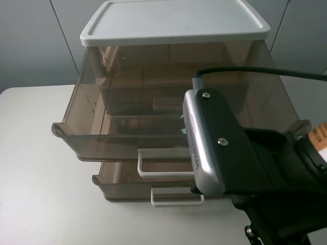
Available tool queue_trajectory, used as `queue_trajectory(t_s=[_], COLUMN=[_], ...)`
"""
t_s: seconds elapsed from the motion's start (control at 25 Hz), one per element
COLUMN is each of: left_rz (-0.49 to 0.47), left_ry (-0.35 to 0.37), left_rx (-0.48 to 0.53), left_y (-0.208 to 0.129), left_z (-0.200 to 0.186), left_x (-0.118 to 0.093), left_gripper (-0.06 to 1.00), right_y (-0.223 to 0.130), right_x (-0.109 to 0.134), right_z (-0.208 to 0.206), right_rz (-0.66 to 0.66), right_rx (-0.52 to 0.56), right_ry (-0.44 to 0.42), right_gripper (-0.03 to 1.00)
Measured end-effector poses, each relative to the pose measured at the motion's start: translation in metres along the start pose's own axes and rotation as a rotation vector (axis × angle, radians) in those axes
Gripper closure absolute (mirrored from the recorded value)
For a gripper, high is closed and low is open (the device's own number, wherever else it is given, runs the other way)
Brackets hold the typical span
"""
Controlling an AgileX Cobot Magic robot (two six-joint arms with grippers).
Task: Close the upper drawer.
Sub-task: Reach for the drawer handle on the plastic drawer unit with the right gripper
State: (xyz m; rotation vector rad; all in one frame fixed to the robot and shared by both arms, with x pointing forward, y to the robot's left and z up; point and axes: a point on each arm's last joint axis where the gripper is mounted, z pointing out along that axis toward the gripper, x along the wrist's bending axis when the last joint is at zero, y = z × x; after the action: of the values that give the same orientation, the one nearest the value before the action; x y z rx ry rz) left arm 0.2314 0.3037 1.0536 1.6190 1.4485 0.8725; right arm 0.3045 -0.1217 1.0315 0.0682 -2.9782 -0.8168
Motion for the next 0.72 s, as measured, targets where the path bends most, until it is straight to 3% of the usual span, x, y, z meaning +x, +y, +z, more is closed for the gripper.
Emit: queue_trajectory(t_s=[0.12, 0.32, 0.52, 0.72], left_rz=[0.0, 0.0, 0.0, 0.0], left_ry=[0.0, 0.0, 0.0, 0.0], left_rx=[0.0, 0.0, 0.0, 0.0], left_y=[0.0, 0.0, 0.0, 0.0], left_z=[0.0, 0.0, 0.0, 0.0], left_x=[0.0, 0.0, 0.0, 0.0], left_gripper=[0.2, 0.2, 0.2, 0.2], right_y=[0.0, 0.002, -0.008, -0.013], right_x=[-0.001, 0.014, 0.02, 0.016], right_z=[0.003, 0.014, 0.029, 0.034], right_rz=[-0.019, -0.159, -0.24, -0.239], right_rx=[0.013, 0.01, 0.025, 0.047], right_ry=[0.006, 0.03, -0.011, -0.079], right_gripper=[0.27, 0.27, 0.27, 0.27])
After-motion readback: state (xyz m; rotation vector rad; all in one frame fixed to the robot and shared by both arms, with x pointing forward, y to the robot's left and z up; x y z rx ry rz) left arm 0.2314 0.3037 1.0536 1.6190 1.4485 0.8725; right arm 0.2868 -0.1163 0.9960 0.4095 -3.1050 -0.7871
